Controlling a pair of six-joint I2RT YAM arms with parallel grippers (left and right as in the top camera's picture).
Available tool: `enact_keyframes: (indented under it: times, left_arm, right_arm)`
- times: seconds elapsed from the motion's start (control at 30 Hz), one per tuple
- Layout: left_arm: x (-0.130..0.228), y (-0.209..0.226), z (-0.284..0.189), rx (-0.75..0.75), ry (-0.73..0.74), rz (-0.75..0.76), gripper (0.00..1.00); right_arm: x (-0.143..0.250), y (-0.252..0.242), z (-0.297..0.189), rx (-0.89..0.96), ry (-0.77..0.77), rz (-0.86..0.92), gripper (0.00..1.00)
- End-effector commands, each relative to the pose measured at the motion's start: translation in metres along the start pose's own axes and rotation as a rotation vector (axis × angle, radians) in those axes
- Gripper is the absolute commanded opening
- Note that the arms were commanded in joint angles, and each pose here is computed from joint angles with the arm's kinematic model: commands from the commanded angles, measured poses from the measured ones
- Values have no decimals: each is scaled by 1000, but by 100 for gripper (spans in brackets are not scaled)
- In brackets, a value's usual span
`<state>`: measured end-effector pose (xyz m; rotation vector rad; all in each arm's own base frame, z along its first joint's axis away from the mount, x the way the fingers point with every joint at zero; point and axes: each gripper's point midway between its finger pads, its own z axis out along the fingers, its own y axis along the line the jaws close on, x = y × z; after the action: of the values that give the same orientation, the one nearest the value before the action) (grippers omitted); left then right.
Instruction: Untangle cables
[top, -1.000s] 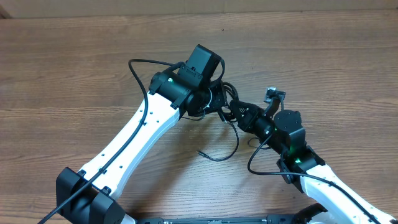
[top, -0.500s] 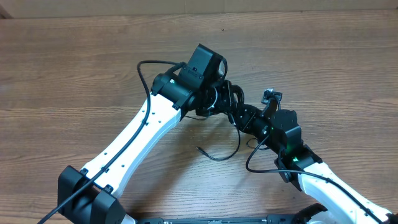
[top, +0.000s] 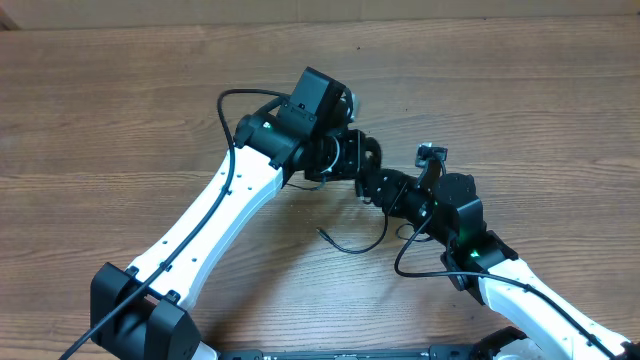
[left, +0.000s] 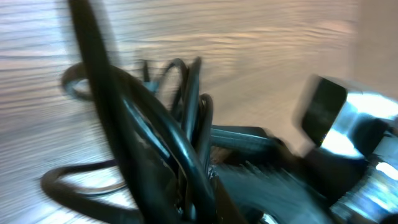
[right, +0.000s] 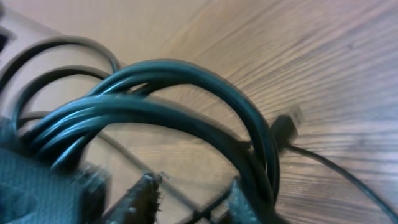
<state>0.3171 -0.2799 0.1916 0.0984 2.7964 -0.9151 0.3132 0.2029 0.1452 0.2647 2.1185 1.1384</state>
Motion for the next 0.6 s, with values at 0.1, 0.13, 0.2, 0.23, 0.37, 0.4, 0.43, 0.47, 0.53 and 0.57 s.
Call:
enact_keyframes:
  times: [0.1, 0.13, 0.2, 0.23, 0.37, 0.4, 0.43, 0.47, 0.53, 0.57]
  left_arm:
    - [-29, 31, -24, -189, -146, 118, 4]
    - [-30, 31, -24, -190, -146, 117, 4]
    - [-30, 31, -24, -189, -147, 118, 4]
    - [-30, 31, -24, -189, -147, 117, 4]
    - [-30, 31, -24, -186, -151, 76, 4]
    - [-30, 31, -24, -184, -152, 56, 4]
    - [-29, 31, -24, -182, -150, 51, 4]
    - [-29, 31, -24, -183, -149, 52, 4]
    - [-27, 30, -23, -178, -133, 118, 4]
    - [-25, 27, -23, -166, -117, 172, 4]
  right_arm:
    - [5, 20, -18, -113, 75, -43, 62]
    - [6, 23, -20, -124, 87, -42, 64]
    - [9, 22, -24, -118, 101, -32, 68]
    - [10, 20, -26, -108, 107, -27, 69]
    - [21, 9, -27, -61, 148, 8, 71]
    - [24, 5, -27, -46, 160, 17, 72]
    - [27, 1, -28, -30, 172, 25, 74]
    - [29, -1, -28, -18, 178, 31, 76]
    - [29, -4, -28, -7, 177, -6, 78]
    - [29, -4, -28, -10, 177, -41, 79]
